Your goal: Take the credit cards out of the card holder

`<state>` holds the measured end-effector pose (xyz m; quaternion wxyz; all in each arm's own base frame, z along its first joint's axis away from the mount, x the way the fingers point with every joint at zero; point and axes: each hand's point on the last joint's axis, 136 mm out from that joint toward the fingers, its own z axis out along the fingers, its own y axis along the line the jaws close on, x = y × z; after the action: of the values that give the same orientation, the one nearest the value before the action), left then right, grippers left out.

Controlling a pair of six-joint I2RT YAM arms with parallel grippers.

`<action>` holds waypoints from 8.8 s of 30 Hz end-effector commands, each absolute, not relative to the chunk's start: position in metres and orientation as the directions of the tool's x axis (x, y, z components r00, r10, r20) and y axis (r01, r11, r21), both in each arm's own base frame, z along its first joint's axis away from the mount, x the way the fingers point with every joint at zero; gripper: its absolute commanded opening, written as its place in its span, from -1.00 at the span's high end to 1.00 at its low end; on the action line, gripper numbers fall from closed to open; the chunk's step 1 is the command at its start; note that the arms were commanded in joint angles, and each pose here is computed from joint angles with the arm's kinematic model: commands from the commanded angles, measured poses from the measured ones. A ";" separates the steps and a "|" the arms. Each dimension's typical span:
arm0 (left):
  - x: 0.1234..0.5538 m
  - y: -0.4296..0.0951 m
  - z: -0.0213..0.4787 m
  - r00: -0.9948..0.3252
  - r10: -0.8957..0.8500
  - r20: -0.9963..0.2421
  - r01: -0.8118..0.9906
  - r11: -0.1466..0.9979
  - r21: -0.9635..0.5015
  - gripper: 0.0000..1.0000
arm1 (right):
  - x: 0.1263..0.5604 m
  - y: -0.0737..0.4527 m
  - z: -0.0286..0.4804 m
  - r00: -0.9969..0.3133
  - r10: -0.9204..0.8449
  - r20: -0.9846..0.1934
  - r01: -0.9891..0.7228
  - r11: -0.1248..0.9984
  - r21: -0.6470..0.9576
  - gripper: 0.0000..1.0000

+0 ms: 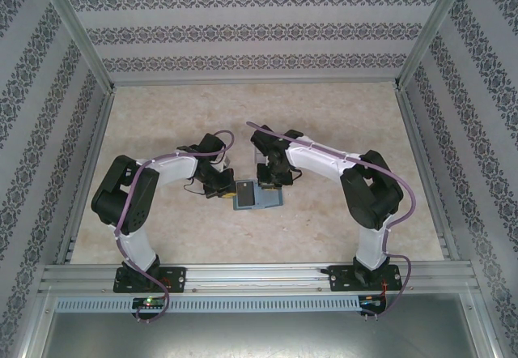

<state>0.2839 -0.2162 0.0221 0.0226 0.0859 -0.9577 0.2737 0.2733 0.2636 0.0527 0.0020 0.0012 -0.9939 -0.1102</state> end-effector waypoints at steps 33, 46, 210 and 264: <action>0.291 -0.209 0.035 -0.988 -0.129 0.081 -0.152 0.872 -0.466 0.97 | 0.277 0.223 0.076 -0.998 -0.025 -0.050 -0.030 0.994 0.103 0.54; 0.297 -0.233 0.054 -0.991 -0.119 0.056 -0.131 0.831 -0.540 0.96 | 0.278 0.310 0.104 -0.999 -0.019 -0.026 -0.029 0.858 0.513 0.60; 0.289 -0.241 0.036 -0.993 -0.097 0.062 -0.115 0.865 -0.488 0.79 | 0.280 0.289 0.034 -0.999 0.032 0.025 0.040 0.891 0.452 0.53; 0.287 -0.218 0.026 -0.991 -0.107 0.075 -0.129 0.898 -0.421 0.90 | 0.285 0.276 0.027 -0.999 0.049 -0.015 0.041 0.945 0.325 0.70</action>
<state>0.2910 -0.2270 0.0231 0.0183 0.0615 -0.9710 0.2303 0.2826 0.2815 0.0209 -0.0036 -0.0087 -0.9879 -0.1547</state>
